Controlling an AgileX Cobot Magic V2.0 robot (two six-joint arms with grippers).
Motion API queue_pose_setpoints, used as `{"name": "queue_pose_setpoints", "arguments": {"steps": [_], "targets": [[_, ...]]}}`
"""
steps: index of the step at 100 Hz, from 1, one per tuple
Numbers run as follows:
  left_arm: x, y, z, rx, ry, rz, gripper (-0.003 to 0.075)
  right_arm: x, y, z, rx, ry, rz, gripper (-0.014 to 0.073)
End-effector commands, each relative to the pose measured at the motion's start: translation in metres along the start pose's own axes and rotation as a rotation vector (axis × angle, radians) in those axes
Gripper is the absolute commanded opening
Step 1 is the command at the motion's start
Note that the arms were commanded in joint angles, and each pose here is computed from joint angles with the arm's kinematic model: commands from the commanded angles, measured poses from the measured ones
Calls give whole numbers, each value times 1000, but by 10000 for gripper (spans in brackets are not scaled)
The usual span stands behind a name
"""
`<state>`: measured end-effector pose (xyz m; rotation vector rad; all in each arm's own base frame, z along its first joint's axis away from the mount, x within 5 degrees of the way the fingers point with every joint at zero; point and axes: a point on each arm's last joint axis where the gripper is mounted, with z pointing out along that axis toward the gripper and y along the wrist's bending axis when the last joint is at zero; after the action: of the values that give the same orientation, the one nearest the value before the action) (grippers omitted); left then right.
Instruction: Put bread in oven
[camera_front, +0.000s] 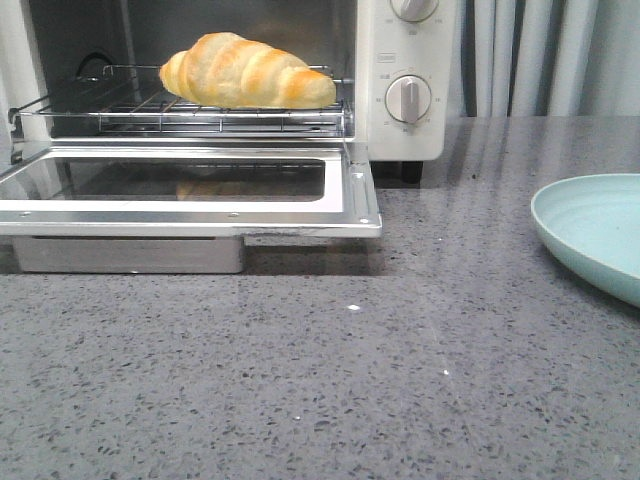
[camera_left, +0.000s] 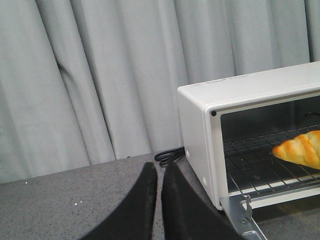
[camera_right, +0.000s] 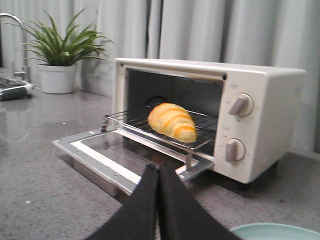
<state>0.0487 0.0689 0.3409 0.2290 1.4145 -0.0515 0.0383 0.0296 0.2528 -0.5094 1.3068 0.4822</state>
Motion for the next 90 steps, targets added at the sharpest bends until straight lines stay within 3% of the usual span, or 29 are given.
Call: {"name": "queue_pose_setpoints", "arguments": {"steps": [1,44,90], "targets": [[-9,-4,2,47,-41,-9,-20,-11,-5,2,90,-83,6,-44],[-9,-4,2,47,-41,-9,-20,2,-21,-2,417,-36,-111,-44],[-9,-4,2,47,-41,-9,-20,15,-28,-13,654,-19,-150,-44]]}}
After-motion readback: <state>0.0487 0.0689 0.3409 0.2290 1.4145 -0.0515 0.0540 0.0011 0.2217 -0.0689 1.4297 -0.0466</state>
